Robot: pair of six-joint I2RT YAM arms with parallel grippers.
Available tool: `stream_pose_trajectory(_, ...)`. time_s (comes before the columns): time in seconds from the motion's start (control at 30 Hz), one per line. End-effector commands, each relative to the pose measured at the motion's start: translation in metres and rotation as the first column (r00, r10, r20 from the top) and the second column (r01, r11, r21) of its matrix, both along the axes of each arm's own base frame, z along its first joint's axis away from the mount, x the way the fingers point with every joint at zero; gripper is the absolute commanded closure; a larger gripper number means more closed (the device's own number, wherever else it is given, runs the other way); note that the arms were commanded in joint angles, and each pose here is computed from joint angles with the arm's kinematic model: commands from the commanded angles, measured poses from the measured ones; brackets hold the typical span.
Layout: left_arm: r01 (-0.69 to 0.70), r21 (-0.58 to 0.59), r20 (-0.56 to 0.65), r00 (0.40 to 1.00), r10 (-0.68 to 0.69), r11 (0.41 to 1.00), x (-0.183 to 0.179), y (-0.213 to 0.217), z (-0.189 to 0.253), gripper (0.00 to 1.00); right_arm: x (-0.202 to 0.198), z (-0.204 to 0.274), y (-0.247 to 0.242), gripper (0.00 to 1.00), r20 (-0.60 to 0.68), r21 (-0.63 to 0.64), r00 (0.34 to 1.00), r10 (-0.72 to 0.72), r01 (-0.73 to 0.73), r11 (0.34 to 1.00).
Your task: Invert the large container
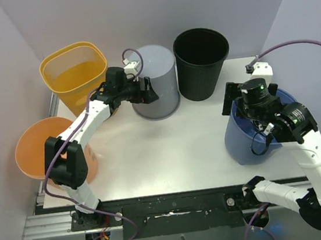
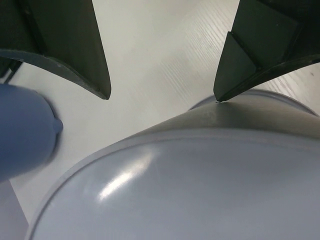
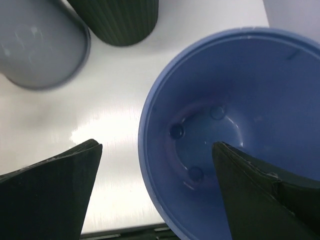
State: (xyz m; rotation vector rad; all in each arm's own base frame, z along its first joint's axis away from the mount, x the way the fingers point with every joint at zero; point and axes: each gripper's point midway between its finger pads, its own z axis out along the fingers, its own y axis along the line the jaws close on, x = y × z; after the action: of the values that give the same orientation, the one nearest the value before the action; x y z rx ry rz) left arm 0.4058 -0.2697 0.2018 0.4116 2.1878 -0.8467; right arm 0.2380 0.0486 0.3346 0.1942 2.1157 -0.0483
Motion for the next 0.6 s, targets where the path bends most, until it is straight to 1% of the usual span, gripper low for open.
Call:
stream_pose_trajectory(0.0,-0.094,-0.045,0.127,0.987,0.100,0.994,0.056,-0.005,0.030,0.15,-0.016,-0.024,0.001,0.02,-0.156,-0.042,0.987,0.043,-0.050,0.998)
stream_pose_trajectory(0.13,-0.150,-0.036,0.125,0.980,0.154,0.988,0.088,-0.006,0.021,0.15,-0.024,-0.036,0.000,0.02,-0.209,-0.056,0.977,0.050,-0.063,0.996)
stream_pose_trajectory(0.3,-0.218,-0.036,0.125,0.967,0.220,0.975,0.122,0.005,0.019,0.15,-0.025,-0.058,0.004,0.02,-0.283,-0.065,0.957,0.062,-0.084,0.994)
stream_pose_trajectory(0.4,-0.239,-0.063,0.127,0.961,0.245,0.969,0.141,0.010,0.025,0.15,-0.022,-0.071,0.011,0.02,-0.321,-0.061,0.944,0.076,-0.101,0.993)
stream_pose_trajectory(0.5,-0.235,-0.053,0.120,0.963,0.240,0.970,0.154,0.009,0.027,0.15,-0.012,-0.078,0.019,0.02,-0.327,-0.049,0.941,0.088,-0.110,0.993)
stream_pose_trajectory(0.57,-0.196,-0.061,0.128,0.971,0.202,0.979,0.146,0.004,0.046,0.16,-0.006,-0.078,0.025,0.02,-0.324,-0.035,0.941,0.102,-0.119,0.992)
